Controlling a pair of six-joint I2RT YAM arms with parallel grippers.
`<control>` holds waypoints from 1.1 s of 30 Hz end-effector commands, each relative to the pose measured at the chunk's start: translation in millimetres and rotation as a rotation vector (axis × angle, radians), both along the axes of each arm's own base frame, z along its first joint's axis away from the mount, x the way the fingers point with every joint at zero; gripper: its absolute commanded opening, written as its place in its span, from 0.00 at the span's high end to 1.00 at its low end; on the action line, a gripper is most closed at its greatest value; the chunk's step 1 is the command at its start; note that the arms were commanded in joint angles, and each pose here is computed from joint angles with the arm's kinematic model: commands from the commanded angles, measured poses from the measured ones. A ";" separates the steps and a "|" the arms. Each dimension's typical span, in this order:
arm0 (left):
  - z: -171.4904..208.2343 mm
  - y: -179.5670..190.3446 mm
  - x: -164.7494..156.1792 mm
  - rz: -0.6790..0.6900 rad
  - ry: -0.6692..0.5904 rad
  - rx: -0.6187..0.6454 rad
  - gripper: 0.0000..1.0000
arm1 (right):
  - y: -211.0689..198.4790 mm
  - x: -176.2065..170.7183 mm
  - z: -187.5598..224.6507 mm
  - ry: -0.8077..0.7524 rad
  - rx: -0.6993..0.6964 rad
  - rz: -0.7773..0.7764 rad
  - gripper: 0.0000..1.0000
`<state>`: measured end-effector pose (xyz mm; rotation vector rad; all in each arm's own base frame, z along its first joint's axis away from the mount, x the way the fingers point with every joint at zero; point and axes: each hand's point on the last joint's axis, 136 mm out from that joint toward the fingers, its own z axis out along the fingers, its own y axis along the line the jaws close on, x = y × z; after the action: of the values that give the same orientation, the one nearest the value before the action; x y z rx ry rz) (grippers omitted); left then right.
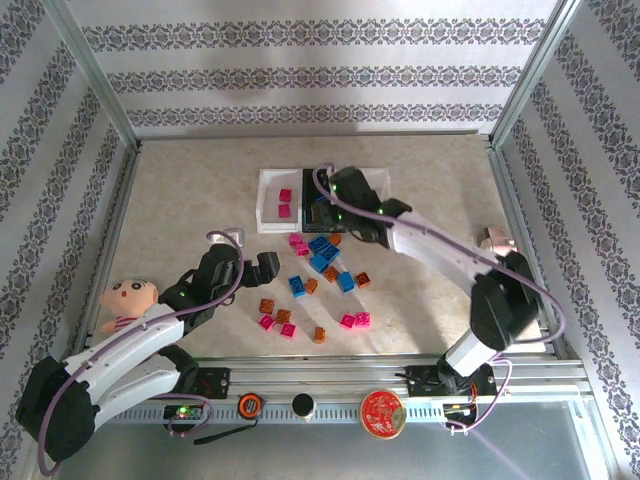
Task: Sort the legos into containers by color
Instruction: Place the lego in the container, then pick up the lego from the middle-left of the table.
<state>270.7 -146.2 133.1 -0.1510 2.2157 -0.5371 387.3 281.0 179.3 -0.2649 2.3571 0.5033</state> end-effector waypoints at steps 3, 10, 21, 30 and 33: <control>7.6 3.7 -6.9 -0.010 0.006 0.029 0.00 | 3.7 54.5 -21.8 0.034 -0.059 -0.022 0.75; 5.3 8.3 -14.4 -0.009 0.026 0.034 0.00 | 10.0 102.4 -39.7 0.068 -0.079 -0.085 0.64; 6.7 11.8 -22.3 -0.029 0.044 0.059 0.00 | 9.4 99.4 2.1 0.015 0.002 -0.104 0.38; -11.8 7.9 -26.2 -0.053 0.096 0.066 0.00 | -0.3 1.5 8.8 -0.026 0.031 -0.014 0.37; -21.6 4.5 -26.4 -0.066 0.134 0.074 0.04 | -7.5 -35.3 -6.6 -0.007 0.019 0.011 0.37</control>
<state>247.4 -136.8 117.5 -0.1209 2.3338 -0.4922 373.0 277.5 188.5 -0.2614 2.3333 0.5284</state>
